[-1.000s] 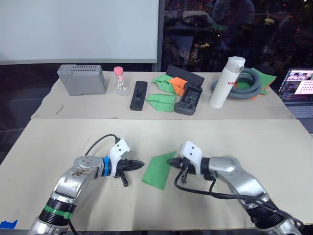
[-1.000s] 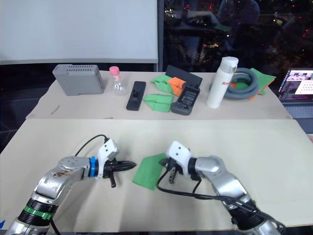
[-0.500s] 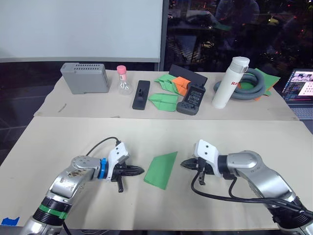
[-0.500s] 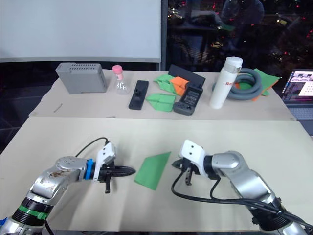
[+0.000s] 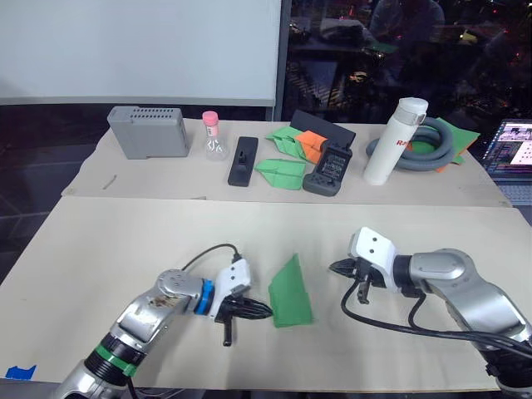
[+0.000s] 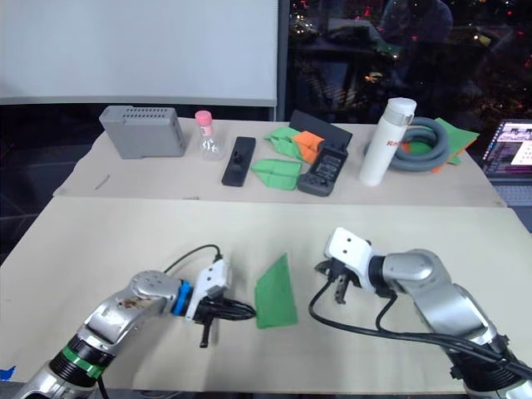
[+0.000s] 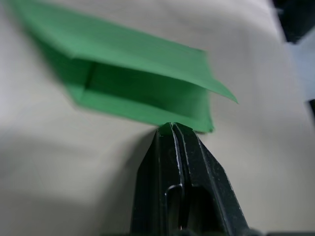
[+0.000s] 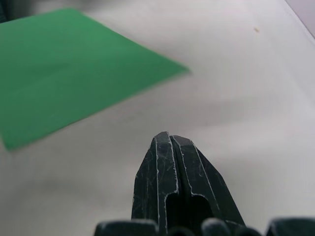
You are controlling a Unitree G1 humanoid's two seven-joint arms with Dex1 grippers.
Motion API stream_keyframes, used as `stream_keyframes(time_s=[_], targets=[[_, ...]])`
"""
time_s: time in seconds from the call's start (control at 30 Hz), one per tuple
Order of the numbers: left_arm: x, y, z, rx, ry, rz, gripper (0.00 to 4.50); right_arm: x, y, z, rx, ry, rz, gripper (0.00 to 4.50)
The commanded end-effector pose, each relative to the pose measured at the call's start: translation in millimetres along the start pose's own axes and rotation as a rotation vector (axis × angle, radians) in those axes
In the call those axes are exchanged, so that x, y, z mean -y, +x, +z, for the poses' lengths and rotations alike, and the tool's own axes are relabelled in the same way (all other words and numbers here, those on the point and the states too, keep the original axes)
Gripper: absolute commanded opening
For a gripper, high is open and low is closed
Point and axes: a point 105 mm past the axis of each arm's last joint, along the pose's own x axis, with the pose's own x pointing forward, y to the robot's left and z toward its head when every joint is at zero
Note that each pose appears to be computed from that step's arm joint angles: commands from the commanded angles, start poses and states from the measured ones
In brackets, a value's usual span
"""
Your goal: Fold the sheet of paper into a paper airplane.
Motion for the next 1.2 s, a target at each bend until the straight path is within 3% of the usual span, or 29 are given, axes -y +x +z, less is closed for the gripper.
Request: stream_keyframes(time_s=[0.03, 0.4, 0.7, 0.9, 1.13, 1.2], targets=[[3, 8, 8, -0.006, 0.054, -0.053, 0.03, 13, -11, 1, -0.011, -0.028, -0.077, 0.0], [-3, 11, 21, 0.038, 0.066, -0.113, 0.03, 18, -17, -2, -0.015, 0.027, -0.15, 0.0], [-10, -72, 12, -0.018, -0.048, 0.009, 0.03, -19, -9, 15, 0.079, 0.08, 0.018, 0.0], [-31, -88, 15, -0.017, -0.001, 0.138, 0.0, -61, 13, 49, 0.191, 0.136, 0.158, 1.98], [-36, -75, 21, 0.001, 0.052, 0.146, 0.0, -80, 31, 62, 0.169, 0.17, 0.151, 4.46], [-36, -73, 23, 0.009, 0.061, 0.14, 0.0, -83, 32, 63, 0.161, 0.183, 0.15, 4.46]])
